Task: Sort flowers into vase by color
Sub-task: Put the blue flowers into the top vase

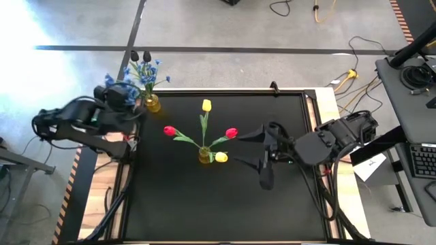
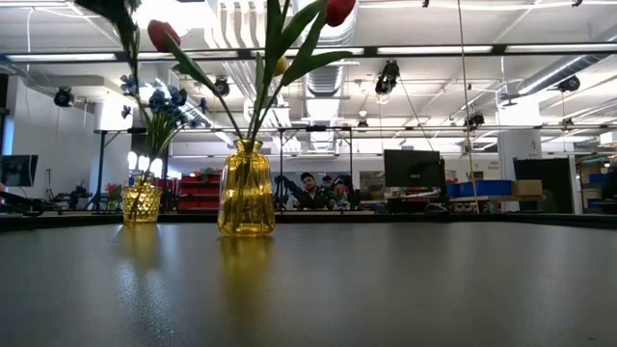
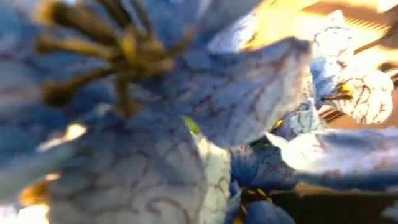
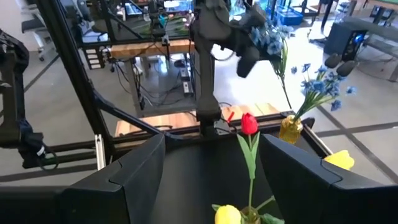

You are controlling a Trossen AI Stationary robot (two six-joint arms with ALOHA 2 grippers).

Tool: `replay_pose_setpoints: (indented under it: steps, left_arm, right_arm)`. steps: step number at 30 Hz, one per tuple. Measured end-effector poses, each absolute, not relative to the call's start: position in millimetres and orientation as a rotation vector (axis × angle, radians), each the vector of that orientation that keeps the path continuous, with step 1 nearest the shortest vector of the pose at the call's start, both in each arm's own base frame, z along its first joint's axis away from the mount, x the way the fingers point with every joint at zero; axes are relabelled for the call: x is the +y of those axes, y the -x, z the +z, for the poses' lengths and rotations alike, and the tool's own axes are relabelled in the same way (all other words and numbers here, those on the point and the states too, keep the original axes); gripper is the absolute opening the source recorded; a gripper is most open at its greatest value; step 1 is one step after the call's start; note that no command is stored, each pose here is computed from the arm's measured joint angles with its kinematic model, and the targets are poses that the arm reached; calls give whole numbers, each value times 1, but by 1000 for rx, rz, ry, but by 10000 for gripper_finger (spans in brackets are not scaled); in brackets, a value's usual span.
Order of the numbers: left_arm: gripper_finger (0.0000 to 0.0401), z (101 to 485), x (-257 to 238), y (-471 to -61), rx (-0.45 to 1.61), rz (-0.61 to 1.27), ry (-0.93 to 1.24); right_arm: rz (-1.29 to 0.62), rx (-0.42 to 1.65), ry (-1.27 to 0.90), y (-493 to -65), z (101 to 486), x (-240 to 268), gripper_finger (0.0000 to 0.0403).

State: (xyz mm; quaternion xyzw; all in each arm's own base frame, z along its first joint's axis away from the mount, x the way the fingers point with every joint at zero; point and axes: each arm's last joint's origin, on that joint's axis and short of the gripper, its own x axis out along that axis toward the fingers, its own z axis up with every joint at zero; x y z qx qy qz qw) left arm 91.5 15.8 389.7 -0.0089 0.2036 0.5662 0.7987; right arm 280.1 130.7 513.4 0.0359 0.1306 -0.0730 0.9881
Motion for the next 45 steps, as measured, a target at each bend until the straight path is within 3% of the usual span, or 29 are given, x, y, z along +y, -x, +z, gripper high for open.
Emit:
replay_pose_setpoints:
  steps: [6, 11, 27, 45]
  left_arm:
    - [0, 358, 35, -101, 567, 1389, 44]
    - [0, 349, 57, -106, 558, 1512, 112]
    - [0, 354, 127, -111, 540, 1541, 308]
    - [0, 377, 126, -111, 473, 1501, 362]
  right_arm:
    - [-150, 283, -67, -280, 511, 130, 247]
    - [-164, 283, -68, -281, 511, 127, 246]
    - [-198, 281, -98, -285, 511, 118, 245]
    - [-217, 282, -92, -288, 511, 112, 239]
